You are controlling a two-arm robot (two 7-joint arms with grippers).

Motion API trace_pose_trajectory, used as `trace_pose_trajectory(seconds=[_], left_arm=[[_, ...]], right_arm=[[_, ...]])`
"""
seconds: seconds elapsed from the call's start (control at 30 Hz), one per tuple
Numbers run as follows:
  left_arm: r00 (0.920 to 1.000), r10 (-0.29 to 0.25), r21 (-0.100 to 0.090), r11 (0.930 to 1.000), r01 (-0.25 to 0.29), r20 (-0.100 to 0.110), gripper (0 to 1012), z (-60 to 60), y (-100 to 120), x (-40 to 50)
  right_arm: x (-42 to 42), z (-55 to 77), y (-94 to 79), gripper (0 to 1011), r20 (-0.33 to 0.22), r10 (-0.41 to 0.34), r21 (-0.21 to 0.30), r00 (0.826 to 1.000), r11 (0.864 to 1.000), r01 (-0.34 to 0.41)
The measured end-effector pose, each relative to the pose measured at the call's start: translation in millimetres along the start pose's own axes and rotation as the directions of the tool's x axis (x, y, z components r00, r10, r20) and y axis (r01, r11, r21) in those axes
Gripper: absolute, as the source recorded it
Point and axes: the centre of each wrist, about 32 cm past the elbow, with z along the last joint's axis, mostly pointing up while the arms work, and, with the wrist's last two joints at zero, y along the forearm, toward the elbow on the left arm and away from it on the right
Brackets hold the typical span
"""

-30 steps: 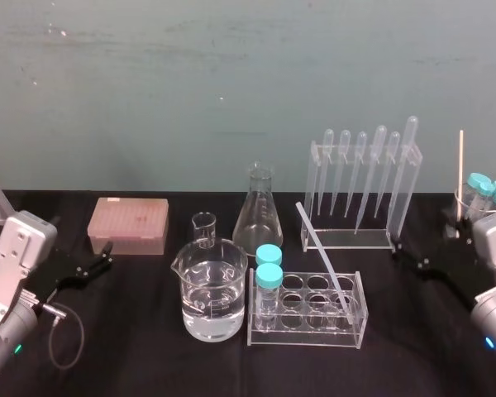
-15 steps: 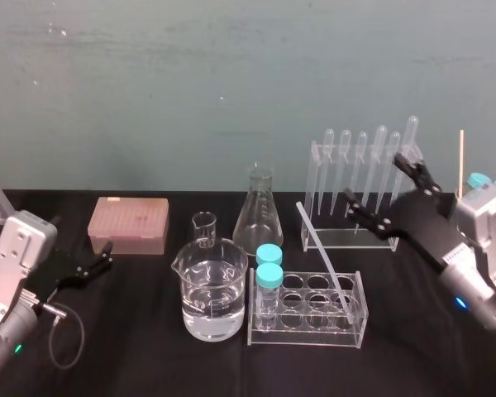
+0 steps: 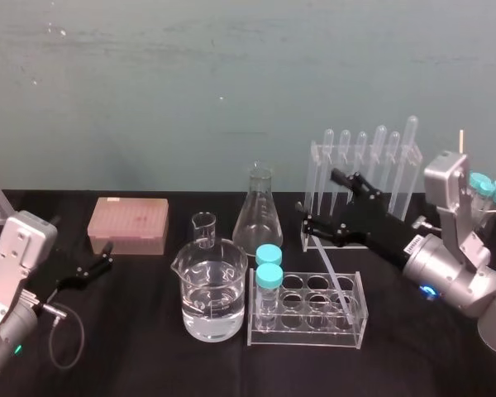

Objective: Pick up the stirring rod with one hand, then place it down.

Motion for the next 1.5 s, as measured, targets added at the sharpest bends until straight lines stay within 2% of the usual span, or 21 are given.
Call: trace_pose_trajectory(seconds=[0.03,0.07,0.17,0.27,0.4,0.53,1.0,1.27,1.43,1.5], left_arm=[[1.0,0.0,0.0,1.0,0.0,0.0,1000,0.0,0.0,0.0],[1.0,0.0,0.0,1.0,0.0,0.0,1000,0.0,0.0,0.0],[1.0,0.0,0.0,1.0,0.0,0.0,1000,0.0,0.0,0.0],[1.0,0.0,0.0,1.0,0.0,0.0,1000,0.0,0.0,0.0],[1.0,0.0,0.0,1.0,0.0,0.0,1000,0.0,0.0,0.0],[1.0,0.0,0.0,1.0,0.0,0.0,1000,0.0,0.0,0.0],[1.0,0.0,0.0,1.0,0.0,0.0,1000,0.0,0.0,0.0],[1.0,0.0,0.0,1.0,0.0,0.0,1000,0.0,0.0,0.0],[1.0,0.0,0.0,1.0,0.0,0.0,1000,0.0,0.0,0.0],[1.0,0.0,0.0,1.0,0.0,0.0,1000,0.0,0.0,0.0]], right_arm=[[2.0,-0.4,2.7,1003,-0.035,0.012,-0.019,0.999,1.0,-0.013],[2.0,-0.4,2.7,1003,-0.035,0.012,-0.019,0.999,1.0,-0.013],[9.1,-2.0,8.0,1003,-0.115,0.046,-0.07,0.992,0.996,-0.054],[13.5,-3.4,11.4,1003,-0.169,0.068,-0.104,0.983,0.991,-0.087],[16.8,-5.6,15.2,1003,-0.224,0.083,-0.142,0.971,0.983,-0.117],[17.4,-7.0,17.8,1003,-0.248,0.085,-0.17,0.965,0.977,-0.129],[17.6,-6.7,17.5,1003,-0.247,0.086,-0.166,0.965,0.978,-0.13],[17.8,-6.6,17.2,828,-0.246,0.086,-0.163,0.965,0.978,-0.129],[17.8,-6.5,17.1,660,-0.246,0.086,-0.162,0.965,0.978,-0.128],[17.8,-6.5,17.1,625,-0.246,0.086,-0.162,0.966,0.978,-0.128]])
